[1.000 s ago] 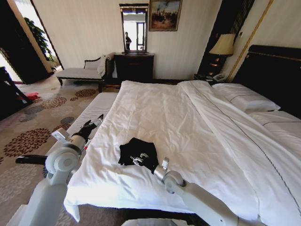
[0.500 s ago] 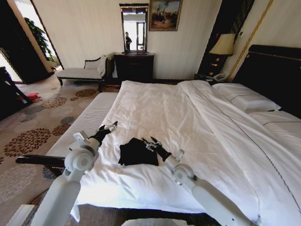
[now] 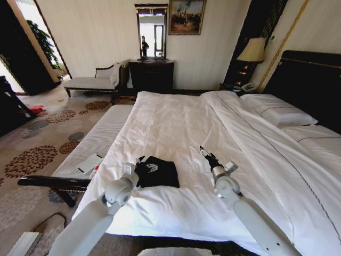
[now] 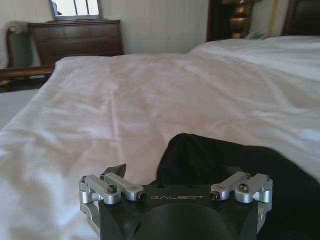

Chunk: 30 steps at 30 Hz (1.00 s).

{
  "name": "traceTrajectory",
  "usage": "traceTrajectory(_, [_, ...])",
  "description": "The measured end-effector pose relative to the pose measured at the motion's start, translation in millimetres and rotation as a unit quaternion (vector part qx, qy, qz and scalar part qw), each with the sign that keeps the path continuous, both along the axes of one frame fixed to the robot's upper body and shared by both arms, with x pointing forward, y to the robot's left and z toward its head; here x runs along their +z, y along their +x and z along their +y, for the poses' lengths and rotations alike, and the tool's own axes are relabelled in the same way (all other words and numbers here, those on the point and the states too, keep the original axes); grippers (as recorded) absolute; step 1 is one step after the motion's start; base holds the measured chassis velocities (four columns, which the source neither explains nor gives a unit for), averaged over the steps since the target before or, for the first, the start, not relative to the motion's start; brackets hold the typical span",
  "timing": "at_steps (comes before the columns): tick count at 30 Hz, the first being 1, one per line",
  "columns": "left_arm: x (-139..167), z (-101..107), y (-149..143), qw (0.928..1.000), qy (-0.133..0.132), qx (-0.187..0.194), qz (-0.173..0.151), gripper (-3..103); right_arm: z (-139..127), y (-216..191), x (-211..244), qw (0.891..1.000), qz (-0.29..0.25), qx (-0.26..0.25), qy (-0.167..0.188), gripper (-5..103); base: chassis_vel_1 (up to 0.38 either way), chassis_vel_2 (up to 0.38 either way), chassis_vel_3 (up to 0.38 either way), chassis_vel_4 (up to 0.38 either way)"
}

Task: Fold the clothes on the bed.

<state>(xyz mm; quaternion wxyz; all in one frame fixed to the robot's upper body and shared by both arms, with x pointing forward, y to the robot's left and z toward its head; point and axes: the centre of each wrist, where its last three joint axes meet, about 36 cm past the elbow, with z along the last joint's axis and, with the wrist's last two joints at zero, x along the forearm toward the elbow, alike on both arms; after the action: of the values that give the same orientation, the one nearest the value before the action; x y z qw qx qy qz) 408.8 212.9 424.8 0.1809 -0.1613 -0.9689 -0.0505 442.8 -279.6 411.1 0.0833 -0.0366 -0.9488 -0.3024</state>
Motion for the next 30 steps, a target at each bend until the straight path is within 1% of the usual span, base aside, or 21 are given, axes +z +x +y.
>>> traceTrajectory(3, [-7.0,24.7,8.9,0.9987,0.013,0.05,0.004,100,4.1,-2.1,1.9,1.0,0.0,-0.001,0.001,100,0.0,0.0,0.0,0.0])
traceTrajectory(4, [-7.0,24.7,8.9,0.9987,0.013,0.05,0.004,100,4.1,-2.1,1.9,1.0,0.0,-0.001,0.001,100,0.0,0.0,0.0,0.0])
traceTrajectory(6, [-11.9,42.7,12.2,0.9967,0.018,0.078,0.012,100,6.8,-4.4,2.3,1.0,0.002,0.0,-0.001,100,0.0,0.0,0.0,0.0])
traceTrajectory(8, [-17.5,54.9,11.3,0.9948,0.018,0.098,0.022,100,10.0,-6.5,3.4,1.0,0.005,0.002,-0.004,100,0.0,0.0,0.0,0.0])
traceTrajectory(9, [-17.5,54.9,11.3,0.9948,0.018,0.098,0.022,100,10.0,-6.5,3.4,1.0,0.005,0.002,-0.004,100,0.0,0.0,0.0,0.0])
traceTrajectory(12, [-23.0,59.1,4.0,0.9928,0.003,0.114,0.035,100,13.8,-8.5,6.5,1.0,0.007,0.003,-0.009,100,0.0,0.0,0.0,0.0])
traceTrajectory(14, [-21.7,58.5,1.4,0.9925,-0.004,0.118,0.034,100,14.6,-9.3,8.0,1.0,0.006,0.003,-0.012,100,0.0,0.0,0.0,0.0])
traceTrajectory(15, [-17.4,57.8,-1.2,0.9922,-0.015,0.121,0.026,100,14.8,-10.4,10.0,1.0,0.004,0.003,-0.013,100,0.0,0.0,0.0,0.0])
traceTrajectory(16, [-7.0,57.6,-5.0,0.9914,-0.035,0.126,0.011,100,13.4,-12.1,13.9,1.0,-0.001,0.002,-0.014,100,0.0,0.0,0.0,0.0])
traceTrajectory(18, [26.5,61.0,-12.8,0.9858,-0.089,0.14,-0.025,100,7.8,-16.9,23.2,1.0,-0.022,0.007,-0.019,100,0.0,0.0,0.0,0.0])
traceTrajectory(19, [26.5,61.0,-12.8,0.9858,-0.089,0.14,-0.025,100,7.8,-16.9,23.2,1.0,-0.022,0.007,-0.019,100,0.0,0.0,0.0,0.0])
traceTrajectory(20, [34.0,62.4,-14.5,0.9841,-0.1,0.143,-0.033,100,6.2,-18.0,24.9,0.999,-0.028,0.009,-0.021,100,0.0,0.0,0.0,0.0])
traceTrajectory(21, [63.9,70.7,-21.1,0.9752,-0.137,0.161,-0.065,100,-2.2,-22.3,30.5,0.997,-0.058,0.017,-0.042,100,0.0,0.0,0.0,0.0])
traceTrajectory(23, [86.9,80.6,-26.5,0.9653,-0.163,0.184,-0.089,100,-11.8,-25.6,33.1,0.994,-0.087,0.025,-0.067,100,0.0,0.0,0.0,0.0])
traceTrajectory(24, [101.5,87.7,-31.3,0.9577,-0.179,0.201,-0.102,100,-18.4,-27.7,34.8,0.991,-0.105,0.031,-0.083,100,0.0,0.0,0.0,0.0])
traceTrajectory(25, [120.6,100.7,-42.1,0.945,-0.195,0.234,-0.119,100,-29.0,-32.9,38.9,0.985,-0.131,0.038,-0.105,100,0.0,0.0,0.0,0.0])
traceTrajectory(26, [120.6,100.7,-42.1,0.945,-0.195,0.234,-0.119,100,-29.0,-32.9,38.9,0.985,-0.131,0.038,-0.105,100,0.0,0.0,0.0,0.0])
traceTrajectory(27, [128.1,107.7,-51.3,0.9388,-0.196,0.253,-0.127,100,-34.9,-37.6,42.7,0.981,-0.147,0.041,-0.117,100,0.0,0.0,0.0,0.0])
traceTrajectory(28, [131.5,113.7,-64.7,0.9338,-0.184,0.273,-0.14,100,-40.7,-44.2,48.4,0.977,-0.165,0.043,-0.129,100,0.0,0.0,0.0,0.0])
traceTrajectory(29, [131.4,115.0,-69.1,0.9327,-0.177,0.278,-0.145,100,-42.3,-46.6,50.8,0.975,-0.171,0.043,-0.133,100,0.0,0.0,0.0,0.0])
traceTrajectory(30, [127.7,119.1,-85.1,0.9286,-0.141,0.294,-0.177,100,-46.5,-59.0,60.2,0.969,-0.193,0.042,-0.151,100,0.0,0.0,0.0,0.0])
